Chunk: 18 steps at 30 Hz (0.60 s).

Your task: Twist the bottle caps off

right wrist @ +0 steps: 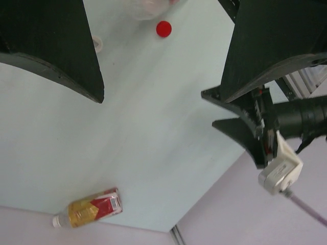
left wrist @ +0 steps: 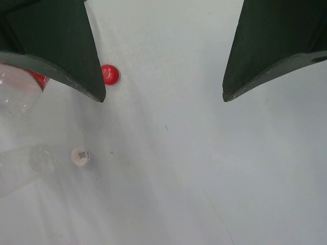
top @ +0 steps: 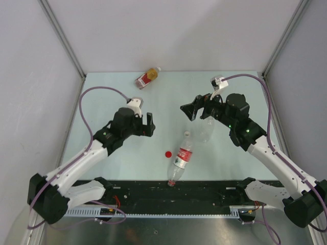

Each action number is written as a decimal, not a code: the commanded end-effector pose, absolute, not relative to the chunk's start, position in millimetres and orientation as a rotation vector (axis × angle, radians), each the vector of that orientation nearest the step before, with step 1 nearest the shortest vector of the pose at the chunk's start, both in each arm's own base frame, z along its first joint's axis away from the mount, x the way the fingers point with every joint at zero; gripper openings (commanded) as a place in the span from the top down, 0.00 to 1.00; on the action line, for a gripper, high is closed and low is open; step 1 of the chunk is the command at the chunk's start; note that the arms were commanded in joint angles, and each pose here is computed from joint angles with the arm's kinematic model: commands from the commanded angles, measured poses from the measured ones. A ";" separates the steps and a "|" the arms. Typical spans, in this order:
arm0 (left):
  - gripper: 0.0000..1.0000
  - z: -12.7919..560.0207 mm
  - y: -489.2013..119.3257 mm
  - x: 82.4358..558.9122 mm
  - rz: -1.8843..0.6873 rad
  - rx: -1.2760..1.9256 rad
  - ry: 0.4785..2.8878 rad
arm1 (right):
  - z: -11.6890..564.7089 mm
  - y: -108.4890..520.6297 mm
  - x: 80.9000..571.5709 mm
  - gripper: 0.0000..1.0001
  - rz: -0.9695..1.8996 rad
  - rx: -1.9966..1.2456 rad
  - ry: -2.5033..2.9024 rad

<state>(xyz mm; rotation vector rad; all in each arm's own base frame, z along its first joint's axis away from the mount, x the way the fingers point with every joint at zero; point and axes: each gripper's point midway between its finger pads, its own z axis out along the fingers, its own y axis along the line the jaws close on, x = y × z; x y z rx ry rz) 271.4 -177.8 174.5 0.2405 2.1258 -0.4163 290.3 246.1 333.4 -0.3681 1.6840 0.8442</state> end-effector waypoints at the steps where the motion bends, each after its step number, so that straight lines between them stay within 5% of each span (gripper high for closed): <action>1: 0.01 194.3 -194.9 300.1 -0.486 0.292 2.121 | 337.7 240.9 288.0 0.01 0.847 -0.367 1.703; 18: 0.01 200.9 -173.7 446.9 -0.305 0.276 2.173 | 325.5 224.3 291.9 0.01 0.796 -0.378 1.750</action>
